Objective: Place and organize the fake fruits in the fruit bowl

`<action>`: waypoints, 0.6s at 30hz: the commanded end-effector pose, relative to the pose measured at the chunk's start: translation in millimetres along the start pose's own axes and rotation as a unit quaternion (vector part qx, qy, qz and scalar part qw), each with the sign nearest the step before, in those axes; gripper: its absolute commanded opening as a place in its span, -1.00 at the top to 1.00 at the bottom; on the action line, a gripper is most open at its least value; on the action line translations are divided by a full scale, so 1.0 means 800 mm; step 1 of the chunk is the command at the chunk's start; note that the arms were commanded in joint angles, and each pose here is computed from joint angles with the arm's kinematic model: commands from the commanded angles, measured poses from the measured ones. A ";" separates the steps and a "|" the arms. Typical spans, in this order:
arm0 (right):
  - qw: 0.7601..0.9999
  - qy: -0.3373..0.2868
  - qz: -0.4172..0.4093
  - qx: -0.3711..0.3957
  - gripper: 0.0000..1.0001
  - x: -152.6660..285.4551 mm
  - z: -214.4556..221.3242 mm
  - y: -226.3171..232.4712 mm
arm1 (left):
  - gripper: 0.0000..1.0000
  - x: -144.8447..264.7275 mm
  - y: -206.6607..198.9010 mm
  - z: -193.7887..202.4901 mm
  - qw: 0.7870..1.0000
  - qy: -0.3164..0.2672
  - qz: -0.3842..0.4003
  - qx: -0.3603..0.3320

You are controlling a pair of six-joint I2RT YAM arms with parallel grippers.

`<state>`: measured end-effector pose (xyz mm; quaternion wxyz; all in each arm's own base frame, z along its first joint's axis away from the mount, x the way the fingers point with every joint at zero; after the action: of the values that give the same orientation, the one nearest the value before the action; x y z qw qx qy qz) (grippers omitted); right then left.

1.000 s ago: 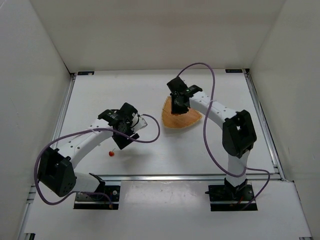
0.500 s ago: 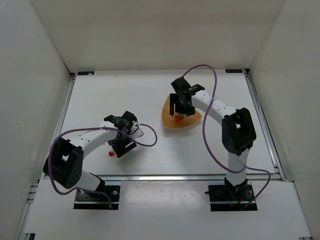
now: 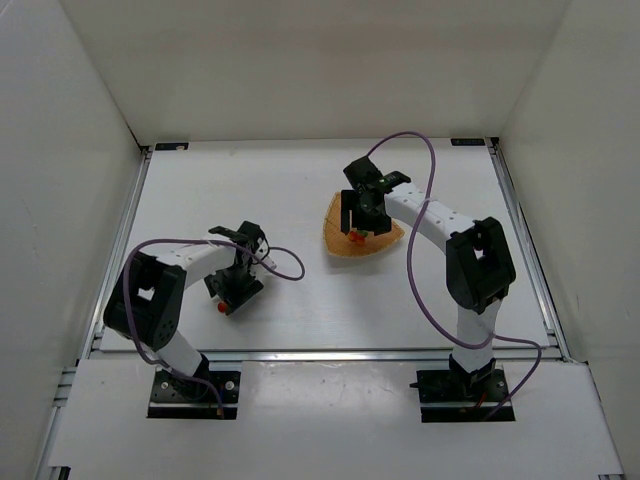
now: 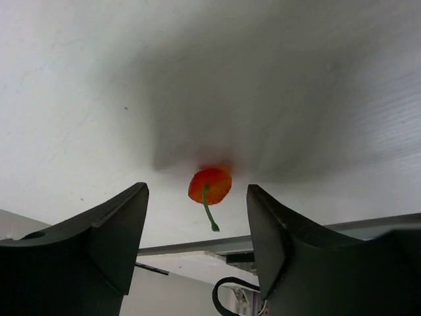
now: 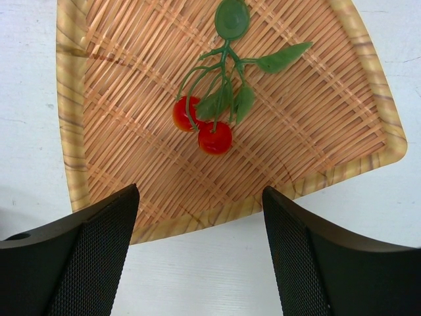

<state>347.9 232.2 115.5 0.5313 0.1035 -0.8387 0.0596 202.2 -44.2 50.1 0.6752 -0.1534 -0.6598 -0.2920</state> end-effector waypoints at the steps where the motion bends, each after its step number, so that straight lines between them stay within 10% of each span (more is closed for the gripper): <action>1: 1.000 -0.029 0.001 -0.007 -0.59 0.018 -0.014 -0.001 | -0.41 0.005 0.000 -0.020 0.999 -0.028 0.015 0.012; 18: 1.000 -0.031 0.007 -0.002 -0.56 0.016 -0.017 -0.003 | -0.10 -0.005 -0.003 -0.006 0.997 0.009 0.055 0.057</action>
<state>349.8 229.3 115.6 0.5274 0.0957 -0.8416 0.0663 197.7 -43.3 41.7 0.7103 -0.1491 -0.6461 -0.2362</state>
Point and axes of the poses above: each gripper's point midway between its finger pads, its own x axis back along the fingers, its own y axis along the line the jaws close on, z = x × y, the point moved 3 cm from there along x, back along the fingers, and after that the axes turned 10 degrees about x, right-handed, at the moved point
